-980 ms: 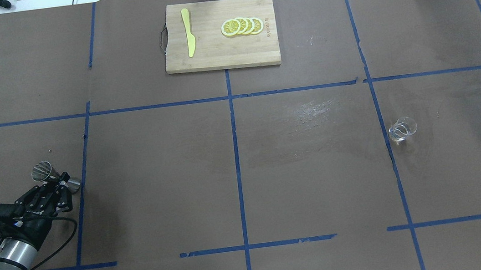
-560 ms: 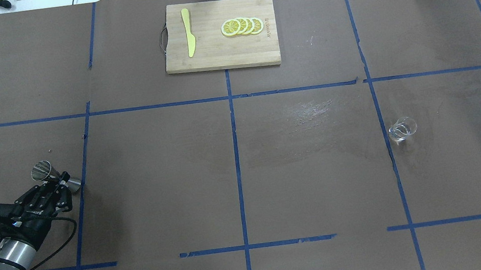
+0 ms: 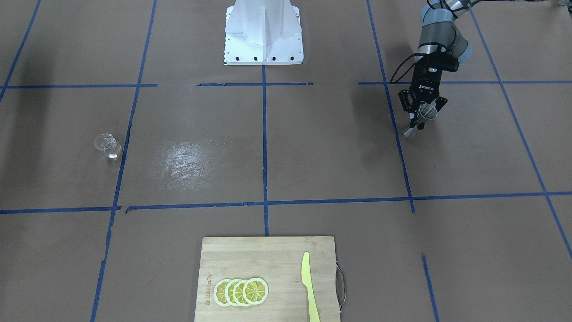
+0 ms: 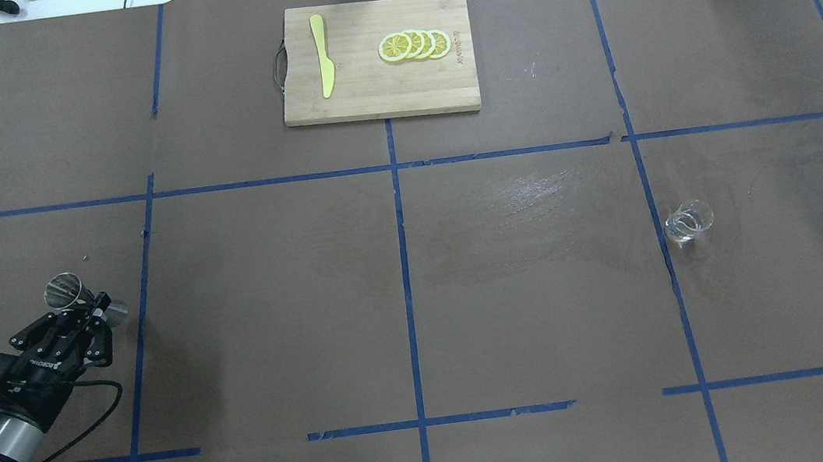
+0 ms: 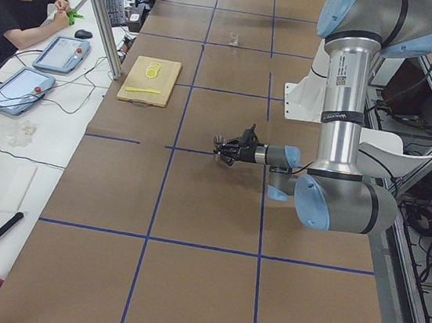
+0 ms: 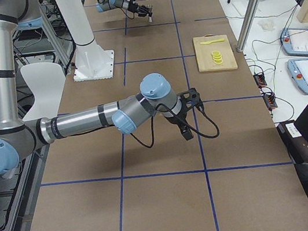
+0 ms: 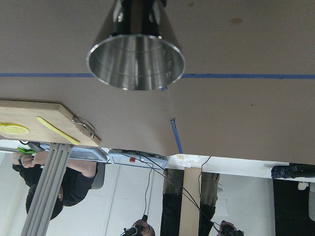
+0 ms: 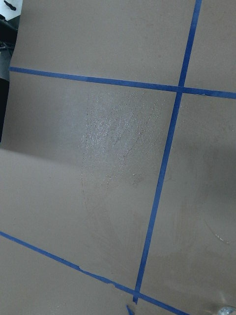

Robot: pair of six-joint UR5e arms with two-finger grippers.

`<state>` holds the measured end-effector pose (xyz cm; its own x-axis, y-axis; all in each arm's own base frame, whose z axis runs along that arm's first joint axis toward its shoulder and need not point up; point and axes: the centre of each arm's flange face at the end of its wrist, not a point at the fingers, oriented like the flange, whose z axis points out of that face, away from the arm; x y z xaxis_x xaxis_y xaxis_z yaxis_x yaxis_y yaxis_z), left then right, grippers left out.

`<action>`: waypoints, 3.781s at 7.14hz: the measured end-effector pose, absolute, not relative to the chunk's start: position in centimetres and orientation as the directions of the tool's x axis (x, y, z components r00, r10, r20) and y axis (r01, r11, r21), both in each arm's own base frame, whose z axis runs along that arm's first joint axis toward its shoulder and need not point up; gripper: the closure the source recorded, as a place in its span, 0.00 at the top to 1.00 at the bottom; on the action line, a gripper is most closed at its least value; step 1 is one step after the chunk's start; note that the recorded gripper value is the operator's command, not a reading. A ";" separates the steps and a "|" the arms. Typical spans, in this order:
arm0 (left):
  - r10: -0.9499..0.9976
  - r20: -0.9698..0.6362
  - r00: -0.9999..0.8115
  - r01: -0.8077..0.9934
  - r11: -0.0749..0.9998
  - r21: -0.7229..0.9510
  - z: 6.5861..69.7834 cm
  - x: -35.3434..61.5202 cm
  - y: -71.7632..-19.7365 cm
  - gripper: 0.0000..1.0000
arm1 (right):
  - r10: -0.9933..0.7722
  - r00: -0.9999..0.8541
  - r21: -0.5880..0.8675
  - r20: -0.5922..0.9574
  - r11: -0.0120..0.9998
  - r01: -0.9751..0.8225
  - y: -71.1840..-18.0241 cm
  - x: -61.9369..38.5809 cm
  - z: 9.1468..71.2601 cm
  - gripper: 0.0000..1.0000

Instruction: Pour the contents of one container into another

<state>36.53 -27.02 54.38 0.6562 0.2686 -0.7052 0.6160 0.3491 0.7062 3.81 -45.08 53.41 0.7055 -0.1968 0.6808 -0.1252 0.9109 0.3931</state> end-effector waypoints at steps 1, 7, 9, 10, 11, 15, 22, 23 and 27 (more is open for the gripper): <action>0.323 -0.701 0.636 0.617 0.334 0.713 53.7 35.9 -26.8 0.00 | -0.197 0.706 0.393 0.681 0.911 -0.125 -45.1 3.8 53.4 1.00; 0.746 -0.445 0.496 0.515 0.160 0.842 49.1 34.5 -28.6 0.00 | -0.190 0.705 0.388 0.683 0.912 -0.131 -45.2 3.8 53.4 1.00; 0.819 -0.339 0.463 0.475 0.093 0.875 47.7 35.0 -29.6 0.00 | -0.185 0.703 0.385 0.687 0.913 -0.136 -45.3 3.8 53.2 1.00; 0.856 -0.248 0.453 0.429 0.034 0.903 46.4 35.4 -31.0 0.00 | -0.185 0.703 0.385 0.687 0.913 -0.137 -45.3 3.8 53.2 1.00; 0.882 -0.172 0.439 0.386 -0.012 0.922 44.0 36.8 -33.0 0.00 | -0.184 0.703 0.385 0.687 0.913 -0.137 -45.3 3.8 53.2 1.00; 0.901 -0.133 0.413 0.325 -0.010 0.946 32.4 44.6 -38.1 0.00 | -0.180 0.704 0.380 0.687 0.915 -0.137 -45.2 3.8 53.4 1.00; 0.974 -0.101 0.205 0.261 0.045 0.964 20.0 55.5 -40.7 0.00 | -0.175 0.703 0.374 0.689 0.917 -0.140 -45.0 3.8 53.6 1.00; 0.980 -0.059 0.190 0.252 0.010 0.968 19.9 55.7 -40.5 0.00 | -0.173 0.702 0.373 0.691 0.917 -0.141 -45.0 3.8 53.5 1.00; 0.979 -0.036 0.199 0.251 -0.015 0.968 20.1 55.6 -40.8 0.00 | -0.064 0.643 0.300 0.763 0.916 -0.265 -45.0 1.6 49.4 1.00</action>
<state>55.56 -40.75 20.05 0.1989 0.9793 -0.0365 0.2515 -0.0150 0.9678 1.64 -44.99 49.40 0.6434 -0.0638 0.7629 -0.2652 0.9162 0.3003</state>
